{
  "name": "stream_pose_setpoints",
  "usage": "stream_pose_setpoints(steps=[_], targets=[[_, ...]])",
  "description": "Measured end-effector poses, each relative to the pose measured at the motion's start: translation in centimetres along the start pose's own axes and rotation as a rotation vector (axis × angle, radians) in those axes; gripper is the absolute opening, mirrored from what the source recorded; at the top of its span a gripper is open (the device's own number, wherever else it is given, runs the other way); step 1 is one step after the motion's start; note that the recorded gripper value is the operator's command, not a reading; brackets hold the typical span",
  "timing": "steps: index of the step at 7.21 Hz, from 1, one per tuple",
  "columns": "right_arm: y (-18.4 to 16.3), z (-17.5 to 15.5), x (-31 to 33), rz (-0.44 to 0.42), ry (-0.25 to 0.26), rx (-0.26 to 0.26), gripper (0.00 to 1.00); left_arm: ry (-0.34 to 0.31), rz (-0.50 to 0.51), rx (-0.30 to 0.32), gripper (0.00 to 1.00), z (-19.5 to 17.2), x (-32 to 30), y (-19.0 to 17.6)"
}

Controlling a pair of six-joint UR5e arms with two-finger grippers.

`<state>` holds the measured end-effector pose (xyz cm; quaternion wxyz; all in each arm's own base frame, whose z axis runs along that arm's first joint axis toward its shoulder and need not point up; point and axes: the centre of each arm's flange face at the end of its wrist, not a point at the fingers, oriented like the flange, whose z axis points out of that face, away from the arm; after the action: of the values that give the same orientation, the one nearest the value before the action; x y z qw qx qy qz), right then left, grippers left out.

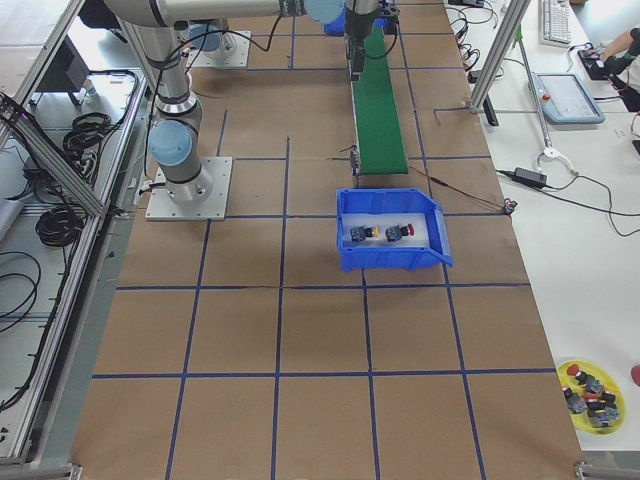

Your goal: Transport two buttons from left to right

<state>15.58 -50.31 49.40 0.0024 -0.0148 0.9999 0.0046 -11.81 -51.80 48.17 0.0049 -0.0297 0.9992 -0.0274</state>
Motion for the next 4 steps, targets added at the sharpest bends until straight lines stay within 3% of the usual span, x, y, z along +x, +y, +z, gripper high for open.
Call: stream_pose_setpoints(steps=[2,4], targets=[[3.0,0.5,0.1,-0.002,0.000,0.071,1.00,0.000,0.000,0.000,1.00,0.0,0.0,0.1],[3.6,1.0,0.1,-0.003,0.003,0.090,1.00,0.000,0.000,0.000,1.00,0.0,0.0,0.1]])
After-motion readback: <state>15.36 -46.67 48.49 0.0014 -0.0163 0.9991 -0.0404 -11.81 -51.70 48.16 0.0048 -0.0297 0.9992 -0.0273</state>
